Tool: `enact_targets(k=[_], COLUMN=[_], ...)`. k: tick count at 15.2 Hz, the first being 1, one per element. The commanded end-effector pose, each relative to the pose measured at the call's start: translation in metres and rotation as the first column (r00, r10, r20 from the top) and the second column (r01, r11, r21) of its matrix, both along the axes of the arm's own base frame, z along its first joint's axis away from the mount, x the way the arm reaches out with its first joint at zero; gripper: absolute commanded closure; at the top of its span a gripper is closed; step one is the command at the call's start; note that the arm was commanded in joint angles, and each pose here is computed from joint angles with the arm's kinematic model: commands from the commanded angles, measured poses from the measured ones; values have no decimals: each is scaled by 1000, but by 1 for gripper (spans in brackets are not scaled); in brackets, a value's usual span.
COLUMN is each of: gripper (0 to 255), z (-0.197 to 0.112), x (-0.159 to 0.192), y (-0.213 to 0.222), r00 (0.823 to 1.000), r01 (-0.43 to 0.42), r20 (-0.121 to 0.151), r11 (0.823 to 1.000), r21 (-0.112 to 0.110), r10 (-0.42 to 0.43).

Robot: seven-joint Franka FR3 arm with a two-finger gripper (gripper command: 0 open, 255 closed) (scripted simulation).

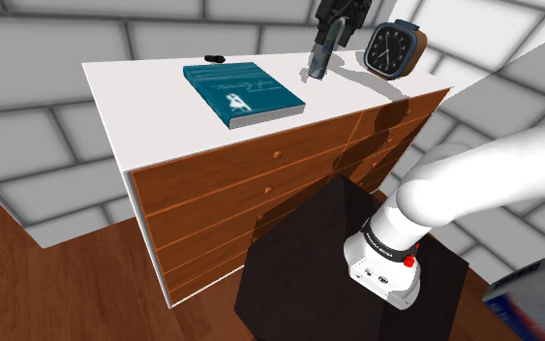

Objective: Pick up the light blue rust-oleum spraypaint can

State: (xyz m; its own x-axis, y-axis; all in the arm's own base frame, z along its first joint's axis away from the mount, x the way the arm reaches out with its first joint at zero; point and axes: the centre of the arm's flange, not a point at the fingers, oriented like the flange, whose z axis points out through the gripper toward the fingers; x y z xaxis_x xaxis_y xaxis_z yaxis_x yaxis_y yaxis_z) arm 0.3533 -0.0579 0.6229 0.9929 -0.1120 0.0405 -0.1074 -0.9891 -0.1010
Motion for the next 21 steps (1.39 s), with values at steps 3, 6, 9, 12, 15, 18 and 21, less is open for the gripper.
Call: enact_targets(k=[3,6,9,12,15,18,21], gripper=[0,0,0,0,0,0,0], z=[2,4,5,6,7,8,9], x=[28,47,67,87,107,127,147], y=[-47,-82,-117,-152,-187,-222,-257], r00=[1000,1000,1000,1000,999,999,999], r01=[-9,-15,-22,-28,-34,-41,-47], r20=[0,0,0,0,0,0,1], r11=[1000,1000,1000,999,999,999,999], r21=[4,8,12,15,19,23,27], r10=[9,15,22,28,34,41,47])
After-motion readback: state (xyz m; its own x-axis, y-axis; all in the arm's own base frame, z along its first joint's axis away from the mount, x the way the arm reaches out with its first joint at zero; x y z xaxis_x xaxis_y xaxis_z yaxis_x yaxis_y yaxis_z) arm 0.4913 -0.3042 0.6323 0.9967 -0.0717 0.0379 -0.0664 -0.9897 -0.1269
